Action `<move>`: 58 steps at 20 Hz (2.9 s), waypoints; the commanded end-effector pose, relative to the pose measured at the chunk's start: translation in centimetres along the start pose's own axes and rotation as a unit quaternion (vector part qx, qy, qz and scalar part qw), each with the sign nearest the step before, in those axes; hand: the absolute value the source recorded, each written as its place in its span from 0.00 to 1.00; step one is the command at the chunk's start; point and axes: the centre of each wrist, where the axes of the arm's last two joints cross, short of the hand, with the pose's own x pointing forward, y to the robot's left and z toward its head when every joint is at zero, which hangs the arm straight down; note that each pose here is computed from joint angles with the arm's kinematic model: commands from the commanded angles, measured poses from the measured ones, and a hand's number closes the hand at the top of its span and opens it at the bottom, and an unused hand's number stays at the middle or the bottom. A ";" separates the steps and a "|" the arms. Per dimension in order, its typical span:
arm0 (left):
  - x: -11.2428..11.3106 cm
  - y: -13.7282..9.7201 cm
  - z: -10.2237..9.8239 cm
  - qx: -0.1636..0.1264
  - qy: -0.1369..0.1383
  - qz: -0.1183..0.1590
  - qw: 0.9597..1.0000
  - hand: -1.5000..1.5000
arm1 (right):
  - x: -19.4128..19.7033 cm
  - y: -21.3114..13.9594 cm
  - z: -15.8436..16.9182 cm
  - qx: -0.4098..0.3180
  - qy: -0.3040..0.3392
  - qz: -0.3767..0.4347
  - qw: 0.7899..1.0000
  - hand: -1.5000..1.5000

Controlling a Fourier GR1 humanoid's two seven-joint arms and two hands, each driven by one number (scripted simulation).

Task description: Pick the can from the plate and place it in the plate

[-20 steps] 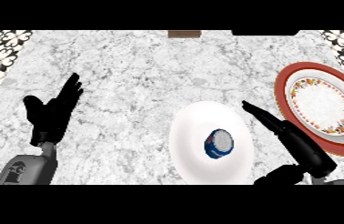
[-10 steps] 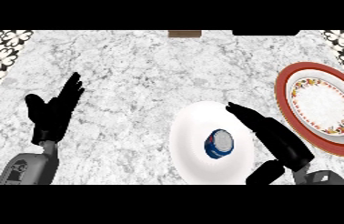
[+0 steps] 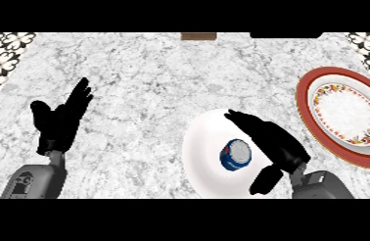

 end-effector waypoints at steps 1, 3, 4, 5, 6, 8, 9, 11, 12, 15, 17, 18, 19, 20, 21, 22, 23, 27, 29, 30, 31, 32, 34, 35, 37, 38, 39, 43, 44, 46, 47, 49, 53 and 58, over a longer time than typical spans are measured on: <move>0.0 -0.3 0.4 0.005 -0.001 -0.002 1.000 0.50 | -0.1 -0.1 0.1 0.010 0.015 0.012 1.000 0.00; -0.6 -0.2 -0.6 0.001 0.004 0.001 1.000 0.50 | 0.1 -0.6 -0.2 0.004 0.025 0.020 0.999 0.00; -0.9 1.5 -0.2 -0.002 0.000 -0.002 1.000 0.50 | -0.5 1.2 -1.7 0.013 0.026 0.019 0.999 0.00; 1.0 -0.7 0.8 -0.006 -0.003 0.003 1.000 0.50 | -0.9 1.7 -1.9 0.011 0.024 0.026 0.999 0.00; 1.2 0.1 -0.7 0.003 -0.007 -0.001 1.000 0.50 | -0.5 2.6 -2.5 0.017 0.026 0.024 0.999 0.00; -0.7 1.8 -1.5 0.010 -0.007 -0.002 1.000 0.50 | 0.1 0.2 -1.6 0.010 0.024 0.028 0.999 0.00; -0.4 -0.9 -0.1 0.005 -0.005 0.001 1.000 0.50 | 0.4 2.0 -2.9 0.009 0.022 0.037 0.999 0.00; -0.4 1.2 1.1 0.002 0.000 0.006 1.000 0.50 | 0.7 0.1 -2.6 0.017 0.024 0.041 0.999 0.00; -1.3 0.2 0.0 -0.002 -0.005 -0.001 1.000 0.50 | -0.7 0.5 -3.3 0.032 0.025 0.046 0.998 0.00; -1.0 1.0 0.6 -0.008 -0.001 -0.004 1.000 0.50 | -0.8 2.7 -3.8 0.065 0.016 0.058 0.996 0.00; 0.4 0.2 1.1 0.007 -0.008 0.000 1.000 0.50 | 0.4 2.7 -3.5 0.090 -0.002 0.077 0.993 1.00; 0.4 0.2 1.0 -0.001 -0.002 -0.007 1.000 0.50 | -0.2 2.3 -3.2 0.085 -0.014 0.067 0.994 1.00; -0.4 0.1 -0.1 -0.002 -0.001 -0.003 1.000 0.50 | 1.2 2.1 -3.2 0.077 -0.032 0.072 0.994 1.00; 0.0 0.9 0.3 0.002 0.000 0.008 1.000 0.50 | 1.5 2.2 -3.3 0.087 -0.033 0.079 0.993 1.00; -1.7 -1.3 1.6 -0.002 -0.008 0.000 1.000 0.50 | 0.9 3.2 -3.9 0.085 -0.033 0.068 0.994 1.00; -0.8 0.4 -0.2 0.004 -0.004 -0.002 1.000 0.50 | -0.1 3.0 -3.5 0.074 -0.026 0.067 0.995 1.00; -2.3 -1.5 1.0 0.006 -0.004 -0.001 1.000 0.50 | 1.8 4.0 -3.3 0.070 -0.038 0.056 0.995 1.00; -0.4 1.0 0.0 -0.007 -0.013 0.004 1.000 0.50 | -0.1 4.7 -4.0 0.052 -0.039 0.048 0.997 1.00; 1.2 1.4 0.3 0.010 -0.003 -0.002 1.000 0.50 | -1.2 6.1 1.5 0.096 -0.102 0.064 0.988 1.00; 0.7 1.6 0.5 0.020 0.001 0.001 1.000 0.50 | -1.2 7.3 3.2 0.124 -0.128 0.071 0.982 1.00; 0.0 1.3 1.1 0.013 0.008 0.001 1.000 0.50 | -1.7 5.8 4.7 0.132 -0.165 0.078 0.974 1.00; -0.2 2.1 0.7 0.030 0.004 0.004 1.000 0.50 | -2.2 6.5 6.2 0.171 -0.182 0.083 0.965 1.00; -0.1 1.7 0.9 0.026 0.013 0.007 1.000 0.50 | -3.4 4.1 9.0 0.153 -0.217 0.115 0.957 1.00; -1.1 1.1 1.6 0.023 0.005 -0.001 1.000 0.50 | -4.3 6.0 10.4 0.130 -0.229 0.122 0.957 1.00; -0.3 1.6 1.8 0.018 -0.002 0.000 1.000 0.50 | -3.7 4.5 11.8 0.056 -0.240 0.154 0.957 1.00; -1.4 2.5 1.3 0.023 0.008 0.010 1.000 0.50 | -4.0 2.4 12.6 0.018 -0.240 0.158 0.958 1.00; -1.0 3.1 1.2 0.030 0.009 -0.003 1.000 0.50 | -5.0 2.5 13.3 -0.013 -0.240 0.163 0.957 1.00; -0.8 3.6 1.0 0.034 0.013 0.006 0.999 0.50 | -4.7 -0.8 14.8 -0.182 -0.256 0.122 0.941 1.00; -1.1 2.3 1.9 0.031 0.013 0.008 0.999 0.50 | -4.5 -0.4 15.3 -0.217 -0.245 0.114 0.938 1.00; -2.5 1.6 2.4 0.017 0.009 0.008 1.000 0.50 | -6.2 -1.2 16.4 -0.274 -0.222 0.110 0.929 1.00; 0.1 2.0 1.4 0.029 -0.006 -0.004 1.000 0.50 | -6.9 -1.6 17.1 -0.298 -0.209 0.101 0.926 1.00; -1.9 2.1 1.6 0.029 -0.005 0.004 1.000 0.50 | -7.9 -3.6 19.2 -0.323 -0.188 0.088 0.924 1.00; -0.7 0.0 -0.6 0.009 -0.004 -0.002 1.000 0.50 | -9.5 -6.1 18.3 -0.336 -0.149 0.011 0.930 1.00; -0.8 0.6 0.6 0.006 -0.014 -0.004 1.000 0.50 | -13.7 -9.6 19.9 -0.343 -0.115 -0.027 0.932 1.00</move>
